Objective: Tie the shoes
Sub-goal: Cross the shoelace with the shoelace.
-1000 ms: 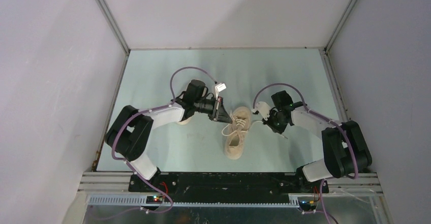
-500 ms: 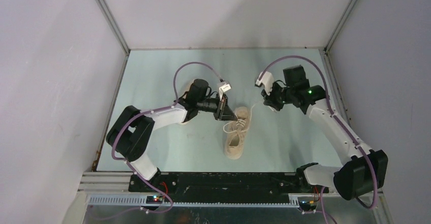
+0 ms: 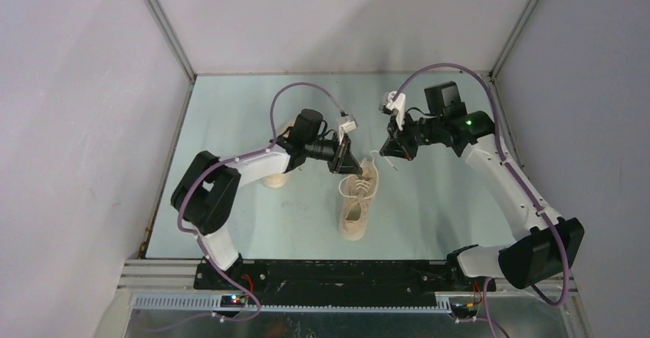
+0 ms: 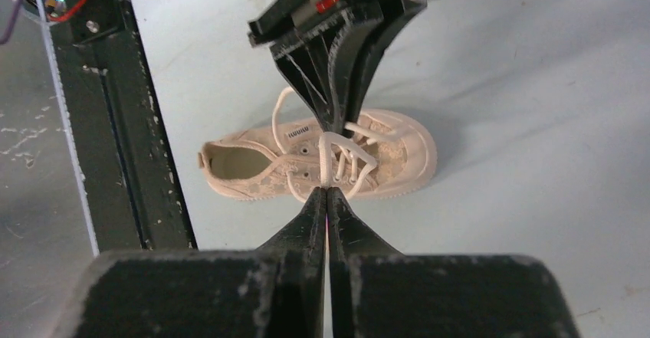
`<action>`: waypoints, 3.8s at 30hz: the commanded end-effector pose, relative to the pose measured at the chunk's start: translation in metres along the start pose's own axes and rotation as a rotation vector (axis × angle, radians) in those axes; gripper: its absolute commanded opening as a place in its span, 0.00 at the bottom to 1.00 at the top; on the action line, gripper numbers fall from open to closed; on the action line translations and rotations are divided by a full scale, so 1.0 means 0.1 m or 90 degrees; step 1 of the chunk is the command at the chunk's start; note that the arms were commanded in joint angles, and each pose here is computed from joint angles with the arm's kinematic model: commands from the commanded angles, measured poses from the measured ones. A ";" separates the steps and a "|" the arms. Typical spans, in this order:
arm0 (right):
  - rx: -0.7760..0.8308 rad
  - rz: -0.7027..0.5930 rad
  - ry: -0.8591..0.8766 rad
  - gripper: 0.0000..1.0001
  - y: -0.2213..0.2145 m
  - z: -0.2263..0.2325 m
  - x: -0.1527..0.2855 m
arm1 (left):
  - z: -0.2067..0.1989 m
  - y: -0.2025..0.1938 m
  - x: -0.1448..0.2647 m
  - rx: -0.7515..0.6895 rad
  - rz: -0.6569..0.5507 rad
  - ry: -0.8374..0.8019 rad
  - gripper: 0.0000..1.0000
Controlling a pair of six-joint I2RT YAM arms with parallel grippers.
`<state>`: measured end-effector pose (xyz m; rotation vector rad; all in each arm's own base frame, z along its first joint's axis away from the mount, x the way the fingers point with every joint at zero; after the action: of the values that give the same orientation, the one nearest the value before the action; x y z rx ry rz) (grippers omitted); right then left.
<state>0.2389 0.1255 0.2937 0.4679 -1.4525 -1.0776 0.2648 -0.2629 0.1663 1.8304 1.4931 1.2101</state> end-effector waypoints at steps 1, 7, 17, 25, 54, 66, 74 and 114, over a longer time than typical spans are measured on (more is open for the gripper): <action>-0.006 -0.059 0.037 0.00 0.25 0.04 0.12 | 0.04 0.09 -0.04 -0.035 0.009 -0.011 0.18; -0.018 -0.080 0.054 0.00 0.43 -0.04 0.14 | 0.01 0.12 -0.13 -0.034 0.004 -0.045 0.19; -0.070 -0.095 0.034 0.00 0.48 -0.29 0.06 | -0.08 0.10 -0.18 -0.025 0.007 -0.147 0.17; -0.103 -0.107 0.035 0.00 0.48 -0.38 0.04 | -0.05 0.12 -0.26 0.007 -0.022 -0.165 0.26; -0.307 -0.136 -0.424 0.83 -0.17 -1.33 0.79 | 0.10 -0.07 -0.01 0.151 -0.032 -0.056 0.00; -0.296 -0.269 -0.280 0.66 -0.26 -1.58 0.86 | 0.20 -0.10 0.02 0.181 -0.033 0.000 0.00; -0.182 -0.029 -0.122 0.69 -0.63 -0.92 -0.45 | 0.25 -0.10 0.26 0.168 -0.062 0.082 0.00; -0.030 0.109 -0.131 0.13 -0.57 -0.63 -1.54 | 0.34 -0.18 0.45 0.197 -0.082 0.175 0.00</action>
<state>0.3040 0.1902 0.1409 0.1441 -1.5629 -1.0330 0.2793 -0.2131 0.1332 1.8894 2.0399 1.2053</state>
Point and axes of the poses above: each gripper's point midway between its finger pads, its own x axis back along the fingers, its own z axis along the line the jaws close on, y = z × x, the point moved 10 cm from there along x, back along the fingers, and after that the axes turned 1 degree about -x, right-handed, at the moved point
